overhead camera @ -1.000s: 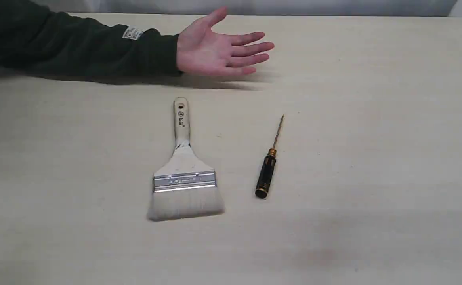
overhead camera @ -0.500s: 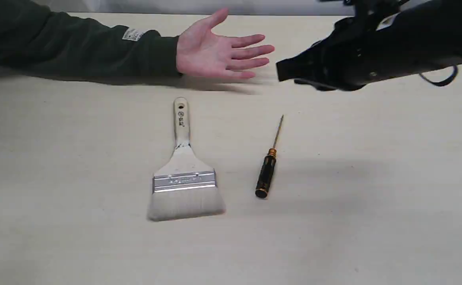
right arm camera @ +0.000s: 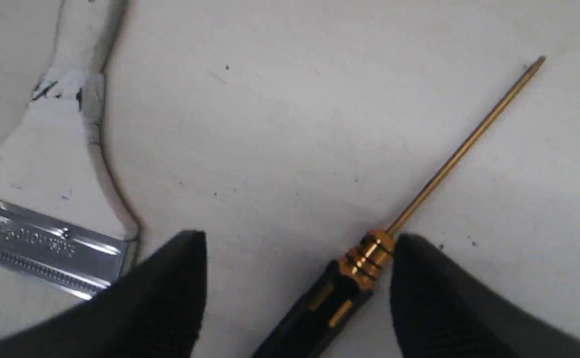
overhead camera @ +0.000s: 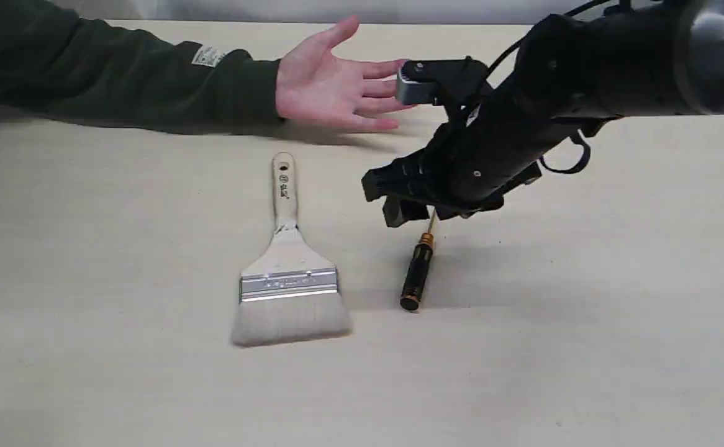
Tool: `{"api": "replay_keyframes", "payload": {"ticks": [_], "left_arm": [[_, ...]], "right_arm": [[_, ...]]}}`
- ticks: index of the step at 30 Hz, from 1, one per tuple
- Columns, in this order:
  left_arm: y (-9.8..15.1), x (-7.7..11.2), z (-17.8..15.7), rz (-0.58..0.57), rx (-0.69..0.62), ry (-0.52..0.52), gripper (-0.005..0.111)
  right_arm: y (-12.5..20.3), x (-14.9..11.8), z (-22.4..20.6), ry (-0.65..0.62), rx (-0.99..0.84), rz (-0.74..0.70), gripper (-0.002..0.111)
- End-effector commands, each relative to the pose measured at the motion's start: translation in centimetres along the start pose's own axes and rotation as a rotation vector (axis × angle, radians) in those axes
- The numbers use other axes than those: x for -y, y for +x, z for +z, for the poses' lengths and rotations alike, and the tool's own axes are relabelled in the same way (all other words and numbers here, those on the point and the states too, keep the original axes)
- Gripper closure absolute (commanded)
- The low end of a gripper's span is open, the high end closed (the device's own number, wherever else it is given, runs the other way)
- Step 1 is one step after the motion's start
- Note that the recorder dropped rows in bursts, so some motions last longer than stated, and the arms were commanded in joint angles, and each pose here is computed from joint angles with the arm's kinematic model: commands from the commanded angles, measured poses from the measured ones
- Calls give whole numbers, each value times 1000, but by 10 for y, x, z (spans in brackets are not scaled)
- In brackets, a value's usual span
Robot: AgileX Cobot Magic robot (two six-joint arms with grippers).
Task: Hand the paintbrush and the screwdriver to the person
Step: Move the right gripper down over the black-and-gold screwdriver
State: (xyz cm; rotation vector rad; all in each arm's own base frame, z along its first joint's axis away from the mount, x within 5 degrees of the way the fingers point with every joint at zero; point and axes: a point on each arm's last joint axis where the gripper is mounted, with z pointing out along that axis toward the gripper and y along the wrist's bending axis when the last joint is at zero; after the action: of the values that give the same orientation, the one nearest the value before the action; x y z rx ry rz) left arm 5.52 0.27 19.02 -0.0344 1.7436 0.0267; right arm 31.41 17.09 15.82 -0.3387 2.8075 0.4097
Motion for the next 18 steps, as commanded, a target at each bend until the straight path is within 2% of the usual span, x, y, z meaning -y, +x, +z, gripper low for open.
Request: {"api": "replay_keyframes", "payload": {"ticks": [1, 18], "left_arm": [[0, 1, 0, -5, 11, 10, 107], [0, 1, 0, -1, 11, 9, 107]], "right_arm": [[1, 0, 4, 5, -37, 25, 50], [15, 5, 26, 24, -188, 96, 50]]}}
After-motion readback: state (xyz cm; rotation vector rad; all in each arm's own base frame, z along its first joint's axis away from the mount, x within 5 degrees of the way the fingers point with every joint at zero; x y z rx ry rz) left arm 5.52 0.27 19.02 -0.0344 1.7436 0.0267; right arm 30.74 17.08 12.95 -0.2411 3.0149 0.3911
